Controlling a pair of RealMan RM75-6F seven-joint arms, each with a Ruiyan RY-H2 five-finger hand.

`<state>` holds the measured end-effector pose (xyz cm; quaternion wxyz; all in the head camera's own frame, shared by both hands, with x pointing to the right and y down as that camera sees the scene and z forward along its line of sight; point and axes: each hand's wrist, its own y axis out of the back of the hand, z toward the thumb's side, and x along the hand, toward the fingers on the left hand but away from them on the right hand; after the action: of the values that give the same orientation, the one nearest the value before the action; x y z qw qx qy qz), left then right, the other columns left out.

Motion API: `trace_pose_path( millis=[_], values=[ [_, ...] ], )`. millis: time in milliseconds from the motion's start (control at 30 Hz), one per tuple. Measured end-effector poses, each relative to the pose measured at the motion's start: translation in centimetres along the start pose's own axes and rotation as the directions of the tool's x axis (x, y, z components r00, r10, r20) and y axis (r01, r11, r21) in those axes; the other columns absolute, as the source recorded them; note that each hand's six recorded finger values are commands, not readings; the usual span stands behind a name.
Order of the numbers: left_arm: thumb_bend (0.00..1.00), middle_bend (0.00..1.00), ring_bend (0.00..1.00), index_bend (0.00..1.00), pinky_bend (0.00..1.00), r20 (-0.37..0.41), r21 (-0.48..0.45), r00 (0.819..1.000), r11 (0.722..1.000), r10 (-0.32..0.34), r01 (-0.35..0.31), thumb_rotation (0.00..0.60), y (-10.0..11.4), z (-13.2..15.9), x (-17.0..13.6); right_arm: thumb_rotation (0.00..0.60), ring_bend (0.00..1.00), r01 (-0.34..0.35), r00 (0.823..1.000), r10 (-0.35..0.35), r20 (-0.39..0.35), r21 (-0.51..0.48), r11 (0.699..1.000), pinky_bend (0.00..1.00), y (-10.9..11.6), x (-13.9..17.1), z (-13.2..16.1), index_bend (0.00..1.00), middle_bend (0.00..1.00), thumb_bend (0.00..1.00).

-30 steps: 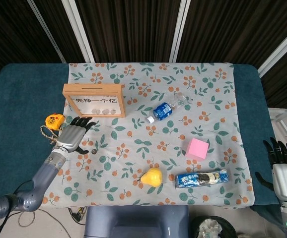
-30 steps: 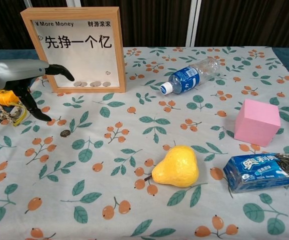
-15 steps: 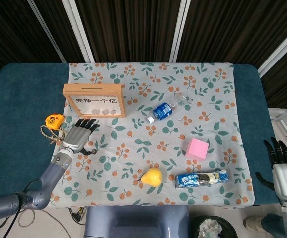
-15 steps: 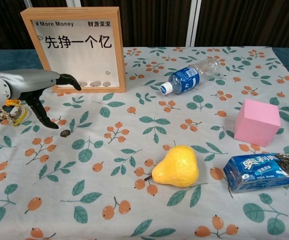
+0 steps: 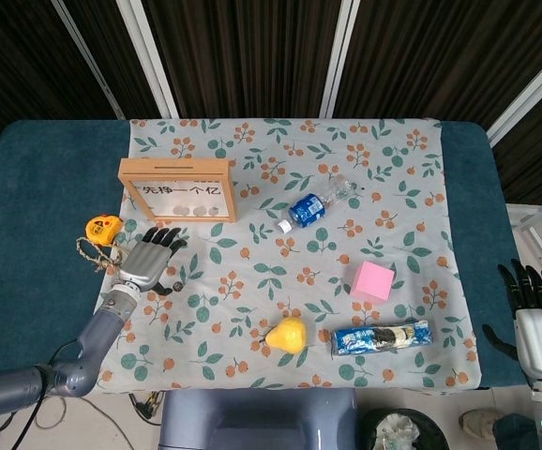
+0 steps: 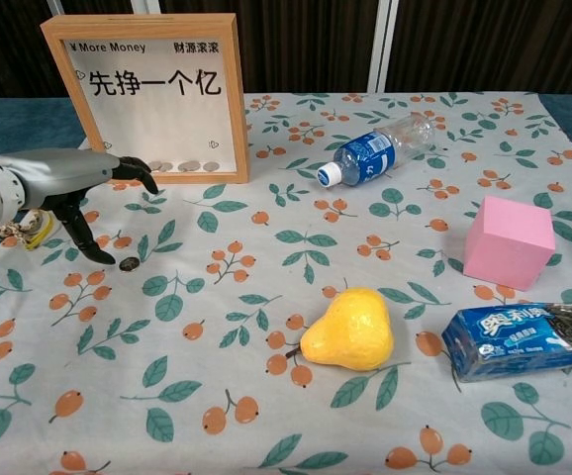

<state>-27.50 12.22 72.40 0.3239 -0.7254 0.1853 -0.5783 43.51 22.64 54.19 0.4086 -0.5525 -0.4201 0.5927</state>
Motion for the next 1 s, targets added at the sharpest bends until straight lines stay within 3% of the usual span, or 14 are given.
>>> trace_pose_path(
  millis=[567, 1000],
  values=[
    [0.09, 0.0, 0.0, 0.37, 0.0, 0.013, 0.03, 1.0, 0.999, 0.016, -0.017, 0.6, -0.1, 1.1, 0.8, 0.6, 0.0, 0.005, 1.0, -0.005, 0.004, -0.002, 1.0, 0.0, 0.1, 0.0, -0.1, 0.08, 0.0, 0.3],
    [0.09, 0.0, 0.0, 0.37, 0.0, 0.006, 0.043, 1.0, 0.999, 0.01, -0.01, 0.6, -0.5, 1.2, 1.0, 0.6, 0.0, 0.005, 1.0, -0.005, 0.007, 0.005, 1.0, 0.0, 0.1, 0.0, -0.2, 0.08, 0.0, 0.3]
  ],
)
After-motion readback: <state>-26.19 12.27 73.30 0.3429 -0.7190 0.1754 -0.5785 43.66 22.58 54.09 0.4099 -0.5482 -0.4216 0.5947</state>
